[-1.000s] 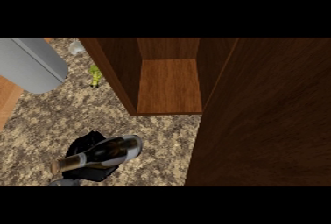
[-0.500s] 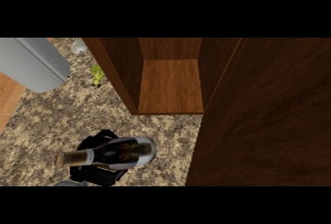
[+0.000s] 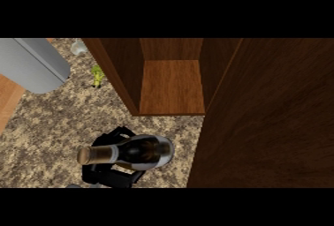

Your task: Pick up the wine, place it into the cabinet and close the cabinet

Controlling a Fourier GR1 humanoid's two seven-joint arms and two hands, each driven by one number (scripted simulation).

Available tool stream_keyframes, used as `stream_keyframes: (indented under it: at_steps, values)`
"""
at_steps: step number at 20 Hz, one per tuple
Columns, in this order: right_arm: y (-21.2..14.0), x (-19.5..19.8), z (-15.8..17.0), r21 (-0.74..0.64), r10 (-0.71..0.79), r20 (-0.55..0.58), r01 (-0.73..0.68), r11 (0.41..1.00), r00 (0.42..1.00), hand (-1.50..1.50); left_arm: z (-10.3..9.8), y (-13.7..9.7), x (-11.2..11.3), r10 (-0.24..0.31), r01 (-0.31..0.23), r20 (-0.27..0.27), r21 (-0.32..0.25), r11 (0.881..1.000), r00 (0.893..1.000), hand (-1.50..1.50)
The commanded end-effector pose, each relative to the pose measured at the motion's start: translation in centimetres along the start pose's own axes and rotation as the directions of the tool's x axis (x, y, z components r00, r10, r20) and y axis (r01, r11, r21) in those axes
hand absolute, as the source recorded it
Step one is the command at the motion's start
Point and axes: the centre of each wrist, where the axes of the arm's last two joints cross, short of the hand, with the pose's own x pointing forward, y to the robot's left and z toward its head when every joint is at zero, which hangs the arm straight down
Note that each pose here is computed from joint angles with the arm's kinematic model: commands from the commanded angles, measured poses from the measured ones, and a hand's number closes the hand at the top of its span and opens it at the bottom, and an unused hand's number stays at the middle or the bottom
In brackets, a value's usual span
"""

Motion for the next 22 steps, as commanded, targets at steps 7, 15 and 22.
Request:
stream_keyframes:
  at_steps: [7, 15, 22]
  values:
    - [-0.8, 3.9, 2.5, -0.012, -0.036, 0.083, 0.037, 0.999, 0.996, -1.50, -3.6, -3.5, 1.7, -0.100, 0.096, 0.060, 0.071, 0.993, 0.993, 1.50]
    - [-1.1, 3.9, 2.8, -0.001, -0.036, 0.082, 0.036, 0.999, 0.996, -1.50, -7.9, -4.6, 1.9, -0.202, 0.196, 0.039, 0.122, 0.973, 0.979, 1.50]
    - [-1.6, 5.0, 3.4, 0.005, -0.051, 0.060, 0.051, 0.999, 0.997, -1.50, -10.4, -3.3, 1.9, -0.219, 0.213, 0.045, 0.105, 0.971, 0.975, 1.50]
